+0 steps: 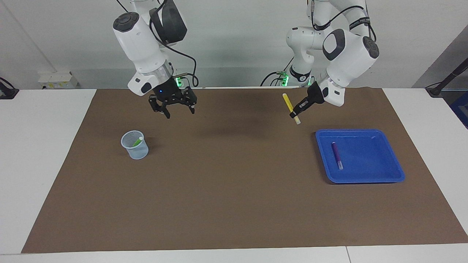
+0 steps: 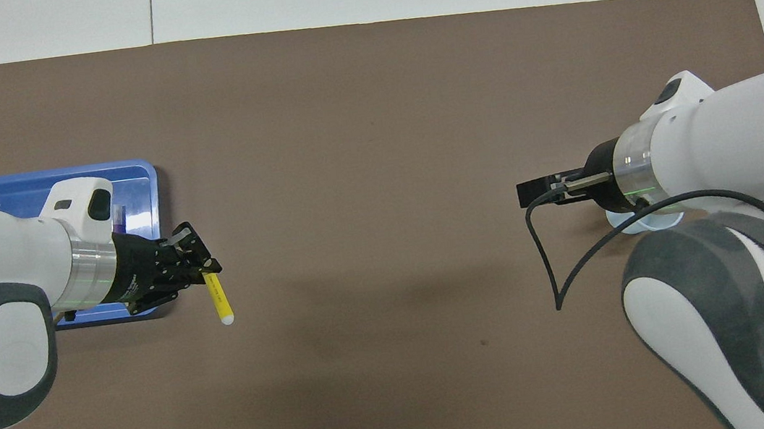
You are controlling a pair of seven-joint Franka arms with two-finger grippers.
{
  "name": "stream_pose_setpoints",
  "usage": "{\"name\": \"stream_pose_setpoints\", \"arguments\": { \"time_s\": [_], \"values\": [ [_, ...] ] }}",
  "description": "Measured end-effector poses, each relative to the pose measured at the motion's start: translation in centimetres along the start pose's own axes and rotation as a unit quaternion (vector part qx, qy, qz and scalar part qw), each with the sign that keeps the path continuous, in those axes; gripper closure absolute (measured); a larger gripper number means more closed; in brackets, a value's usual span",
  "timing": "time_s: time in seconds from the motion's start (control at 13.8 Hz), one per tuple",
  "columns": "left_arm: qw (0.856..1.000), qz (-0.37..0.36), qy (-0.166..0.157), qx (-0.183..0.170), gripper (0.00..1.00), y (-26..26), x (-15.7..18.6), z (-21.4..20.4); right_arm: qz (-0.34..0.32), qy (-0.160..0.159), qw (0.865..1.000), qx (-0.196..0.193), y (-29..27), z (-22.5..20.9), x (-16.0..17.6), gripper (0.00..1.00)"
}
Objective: Right arm passes pens to left for tray arrangement
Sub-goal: 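Lower the yellow pen into the blue tray and open the left gripper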
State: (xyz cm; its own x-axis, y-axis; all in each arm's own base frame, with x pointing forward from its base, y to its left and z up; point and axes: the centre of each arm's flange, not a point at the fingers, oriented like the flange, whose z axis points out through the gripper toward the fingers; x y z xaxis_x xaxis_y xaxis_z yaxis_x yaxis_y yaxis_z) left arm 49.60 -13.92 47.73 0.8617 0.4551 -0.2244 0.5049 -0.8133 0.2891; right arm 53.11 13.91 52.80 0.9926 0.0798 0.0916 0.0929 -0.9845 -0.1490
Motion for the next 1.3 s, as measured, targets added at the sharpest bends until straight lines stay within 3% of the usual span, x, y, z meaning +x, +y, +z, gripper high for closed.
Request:
{"name": "stream_pose_setpoints", "arguments": {
  "time_s": [0.14,0.29,0.65,0.94,1.09,1.23,1.3],
  "values": [
    [0.997,0.065,0.023,0.033,0.81,-1.9,1.6,-0.7,-0.050,-0.014,0.997,-0.051,2.6,0.2,-0.2,0.00],
    [0.989,0.126,0.044,0.069,0.81,-4.3,3.6,-1.8,-0.076,-0.025,0.994,-0.076,5.6,0.7,-0.5,0.00],
    [0.962,0.226,0.058,0.140,0.81,-10.3,8.9,-2.6,-0.091,-0.045,0.991,-0.085,11.6,4.1,-1.3,0.00],
    [0.952,0.247,0.072,0.165,0.81,-11.9,12.6,0.4,-0.091,-0.059,0.991,-0.081,12.7,8.6,-1.2,0.02],
    [0.949,0.254,0.074,0.172,0.81,-12.8,14.2,1.7,-0.088,-0.061,0.991,-0.080,13.3,10.0,-0.9,0.10],
    [0.948,0.256,0.076,0.176,0.81,-13.4,15.5,2.3,-0.092,-0.064,0.991,-0.079,13.9,10.8,-0.7,0.10],
    [0.947,0.256,0.079,0.175,0.81,-13.5,16.1,2.5,-0.093,-0.063,0.991,-0.079,14.0,11.1,-0.7,0.16]
  ]
}}
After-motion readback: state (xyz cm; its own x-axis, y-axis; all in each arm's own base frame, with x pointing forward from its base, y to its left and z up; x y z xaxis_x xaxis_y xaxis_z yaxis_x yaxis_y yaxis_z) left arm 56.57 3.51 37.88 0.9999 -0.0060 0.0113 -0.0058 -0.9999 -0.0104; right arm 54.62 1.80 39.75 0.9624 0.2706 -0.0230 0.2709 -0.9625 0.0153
